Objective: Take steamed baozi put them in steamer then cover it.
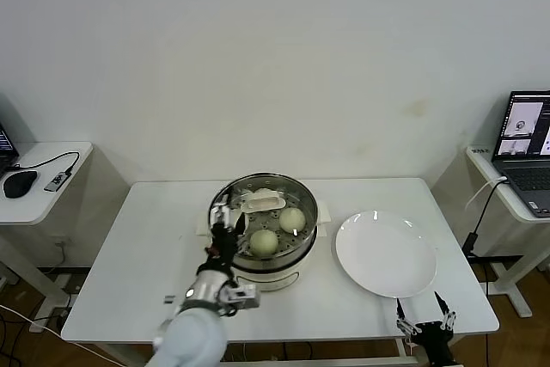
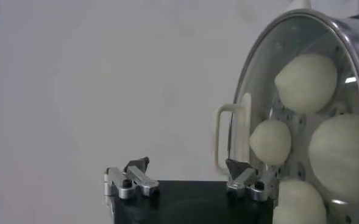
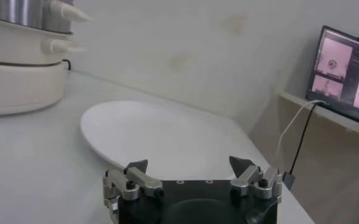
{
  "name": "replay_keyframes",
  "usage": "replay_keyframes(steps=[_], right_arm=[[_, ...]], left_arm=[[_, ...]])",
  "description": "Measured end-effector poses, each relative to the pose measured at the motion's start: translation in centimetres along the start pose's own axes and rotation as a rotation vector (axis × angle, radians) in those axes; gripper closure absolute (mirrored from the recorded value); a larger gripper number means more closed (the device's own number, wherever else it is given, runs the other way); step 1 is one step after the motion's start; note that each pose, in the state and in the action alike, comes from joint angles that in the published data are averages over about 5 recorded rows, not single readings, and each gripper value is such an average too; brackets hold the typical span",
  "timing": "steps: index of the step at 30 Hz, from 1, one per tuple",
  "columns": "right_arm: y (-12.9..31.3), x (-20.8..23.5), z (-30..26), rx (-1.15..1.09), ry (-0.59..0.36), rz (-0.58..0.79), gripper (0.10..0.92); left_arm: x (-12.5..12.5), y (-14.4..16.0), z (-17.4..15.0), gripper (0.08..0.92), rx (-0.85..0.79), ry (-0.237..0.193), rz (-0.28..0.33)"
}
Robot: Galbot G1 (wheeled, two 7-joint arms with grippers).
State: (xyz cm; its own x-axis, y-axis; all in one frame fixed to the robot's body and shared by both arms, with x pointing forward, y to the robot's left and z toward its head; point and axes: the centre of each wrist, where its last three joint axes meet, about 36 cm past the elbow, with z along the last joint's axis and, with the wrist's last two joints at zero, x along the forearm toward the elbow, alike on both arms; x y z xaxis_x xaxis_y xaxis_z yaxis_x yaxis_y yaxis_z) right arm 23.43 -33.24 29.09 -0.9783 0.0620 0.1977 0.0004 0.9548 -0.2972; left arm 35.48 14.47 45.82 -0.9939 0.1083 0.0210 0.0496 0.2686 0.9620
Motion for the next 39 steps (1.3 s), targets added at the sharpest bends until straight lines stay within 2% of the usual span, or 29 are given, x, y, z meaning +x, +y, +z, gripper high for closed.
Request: replay_keyframes(steps=[6,9,14,20,24,28,39], right_arm=[[0.2,0.2,-0.6,-0.011,-0.017,-0.024,0.200],[0.4,0.3,-0.9,-0.016,-0.027,-0.043,0.200],[0.6,0.7,-1.3,-0.031,-0.034,-0.083,0.200],[1.1,1.4,-1.8,-0.061,-0.034,-0.128,0.200],[1.2,1.8,-2.1,-0.077,-0.034,-0.142,0.200],[1.3,2.0,-2.4,-0.089,-0.037,-0.150,0.200],[1.5,2.4,-2.9,-0.108,-0.040,-0.164,0.200]], left_arm=[[2.0,-0.6,4.7,0.177,0.309,-0.015,0.011],[3.2,-1.1,6.9,0.177,0.490,0.000,0.001],[5.6,-2.0,9.3,0.177,0.789,0.061,-0.012],[8.6,-4.3,10.9,0.177,1.063,0.168,-0.008],[10.0,-5.6,11.5,0.177,1.157,0.218,-0.009],[11.2,-6.7,12.0,0.177,1.208,0.248,-0.008],[12.2,-8.1,13.1,0.177,1.265,0.273,0.001]])
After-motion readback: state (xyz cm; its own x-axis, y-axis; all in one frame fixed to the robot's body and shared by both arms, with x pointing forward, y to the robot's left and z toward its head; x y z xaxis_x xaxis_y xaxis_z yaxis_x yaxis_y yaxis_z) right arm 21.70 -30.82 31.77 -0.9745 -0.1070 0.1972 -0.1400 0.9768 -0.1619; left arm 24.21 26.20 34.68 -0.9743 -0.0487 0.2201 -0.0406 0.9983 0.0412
